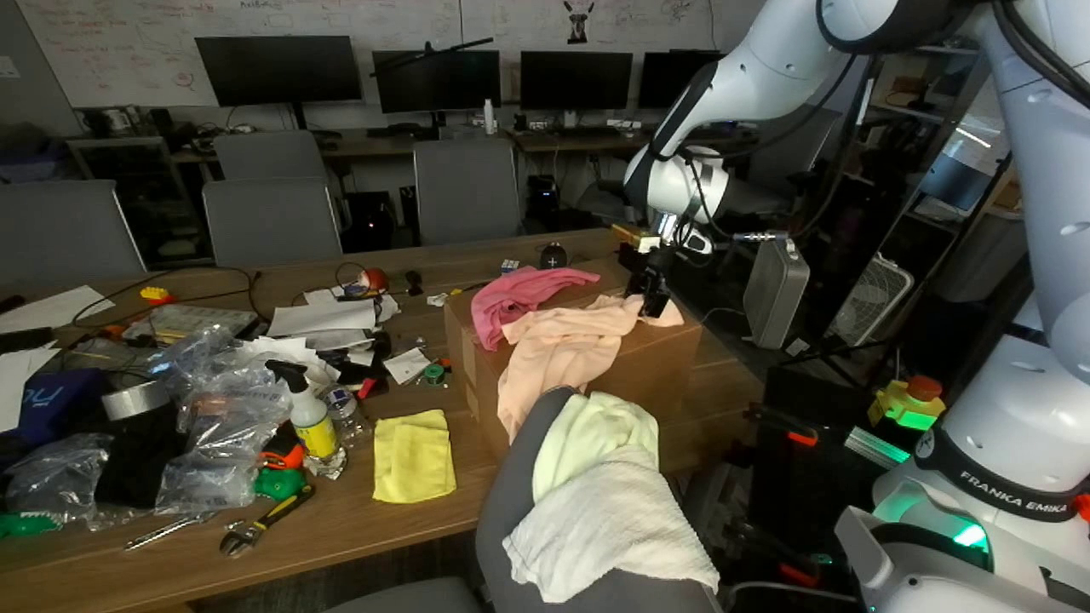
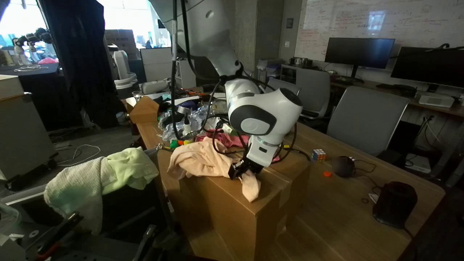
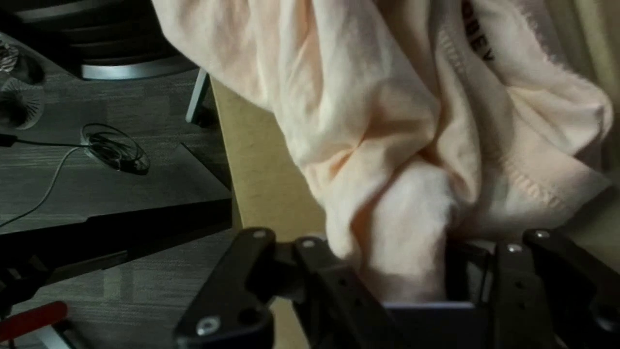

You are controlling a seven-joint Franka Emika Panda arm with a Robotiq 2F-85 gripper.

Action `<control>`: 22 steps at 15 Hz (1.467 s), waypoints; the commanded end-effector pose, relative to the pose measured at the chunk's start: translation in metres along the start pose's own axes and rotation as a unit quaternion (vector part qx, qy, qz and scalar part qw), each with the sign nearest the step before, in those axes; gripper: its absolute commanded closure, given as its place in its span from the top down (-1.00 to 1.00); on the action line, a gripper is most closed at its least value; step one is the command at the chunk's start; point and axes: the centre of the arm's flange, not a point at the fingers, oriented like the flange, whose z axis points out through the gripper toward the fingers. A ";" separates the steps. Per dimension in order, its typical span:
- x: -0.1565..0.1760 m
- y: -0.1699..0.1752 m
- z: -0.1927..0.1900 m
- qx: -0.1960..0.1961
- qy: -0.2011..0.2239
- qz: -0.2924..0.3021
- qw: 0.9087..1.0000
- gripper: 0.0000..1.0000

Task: Put the green and white towel and peach shirt on the backrest of the chair

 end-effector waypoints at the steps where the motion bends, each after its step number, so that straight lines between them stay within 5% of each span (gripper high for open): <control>1: -0.014 0.044 -0.059 0.066 -0.040 -0.058 0.995 -1.00; 6: -0.026 0.093 -0.126 0.135 -0.070 -0.149 0.977 -1.00; 11: -0.044 0.136 -0.184 0.184 -0.086 -0.257 0.945 -1.00; 17: -0.071 0.203 -0.266 0.222 -0.066 -0.394 0.889 -1.00; 22: -0.093 0.262 -0.299 0.203 -0.044 -0.514 0.832 -1.00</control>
